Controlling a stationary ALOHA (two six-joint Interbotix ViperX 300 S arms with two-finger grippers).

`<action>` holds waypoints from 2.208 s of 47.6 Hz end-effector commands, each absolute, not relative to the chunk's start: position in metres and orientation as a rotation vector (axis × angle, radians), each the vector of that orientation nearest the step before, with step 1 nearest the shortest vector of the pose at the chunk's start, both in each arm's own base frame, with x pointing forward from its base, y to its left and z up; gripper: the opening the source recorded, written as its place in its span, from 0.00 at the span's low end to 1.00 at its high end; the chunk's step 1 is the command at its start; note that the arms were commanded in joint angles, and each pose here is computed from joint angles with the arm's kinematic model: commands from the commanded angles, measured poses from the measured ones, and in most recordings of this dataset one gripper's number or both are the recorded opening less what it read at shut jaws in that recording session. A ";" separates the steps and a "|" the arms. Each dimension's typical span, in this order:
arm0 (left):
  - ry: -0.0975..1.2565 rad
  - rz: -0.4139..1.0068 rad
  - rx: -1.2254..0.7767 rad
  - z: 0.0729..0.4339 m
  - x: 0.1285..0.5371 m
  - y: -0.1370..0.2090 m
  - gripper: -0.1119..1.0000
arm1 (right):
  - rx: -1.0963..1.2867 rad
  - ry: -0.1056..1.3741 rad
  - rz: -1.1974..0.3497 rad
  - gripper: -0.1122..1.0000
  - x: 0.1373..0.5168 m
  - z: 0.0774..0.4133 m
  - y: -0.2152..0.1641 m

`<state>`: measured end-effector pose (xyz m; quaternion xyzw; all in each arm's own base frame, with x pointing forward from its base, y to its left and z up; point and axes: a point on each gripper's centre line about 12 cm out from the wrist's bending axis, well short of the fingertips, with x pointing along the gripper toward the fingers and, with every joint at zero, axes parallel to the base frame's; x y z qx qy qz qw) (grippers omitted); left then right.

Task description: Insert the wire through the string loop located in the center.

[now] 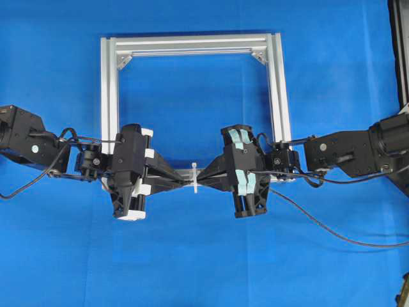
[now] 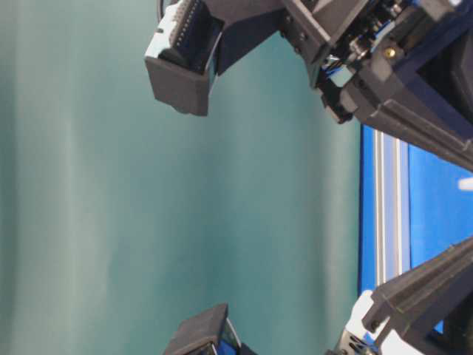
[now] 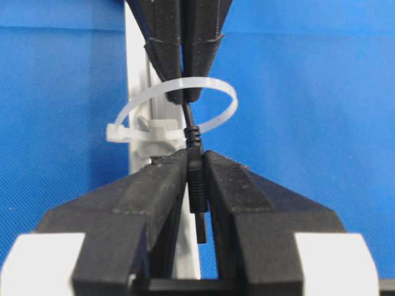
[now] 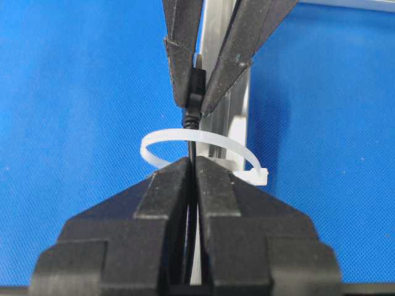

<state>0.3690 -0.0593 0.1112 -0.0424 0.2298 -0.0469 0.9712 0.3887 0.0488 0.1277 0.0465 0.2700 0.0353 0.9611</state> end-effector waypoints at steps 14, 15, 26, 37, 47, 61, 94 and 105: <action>0.425 -0.100 -0.090 0.123 0.374 -0.061 0.18 | 0.099 0.514 0.071 0.40 0.394 0.138 0.048; 0.425 -0.100 -0.090 0.123 0.374 -0.061 0.18 | 0.099 0.515 0.071 0.48 0.394 0.137 0.048; 0.428 -0.100 -0.087 0.123 0.373 -0.061 0.18 | 0.100 0.518 0.073 0.94 0.394 0.137 0.049; 0.426 -0.102 -0.084 0.123 0.373 -0.061 0.18 | 0.099 0.518 0.072 0.90 0.394 0.137 0.049; 0.438 -0.102 -0.084 0.124 0.367 -0.060 0.18 | 0.099 0.521 0.073 0.90 0.393 0.137 0.049; 0.440 -0.099 -0.091 0.131 0.338 -0.055 0.18 | 0.096 0.531 0.078 0.90 0.391 0.135 0.051; 0.489 -0.118 -0.160 0.136 0.242 -0.048 0.18 | 0.094 0.560 0.097 0.90 0.389 0.140 0.059; 0.490 -0.118 -0.174 0.136 0.226 -0.045 0.18 | 0.096 0.560 0.097 0.90 0.389 0.141 0.060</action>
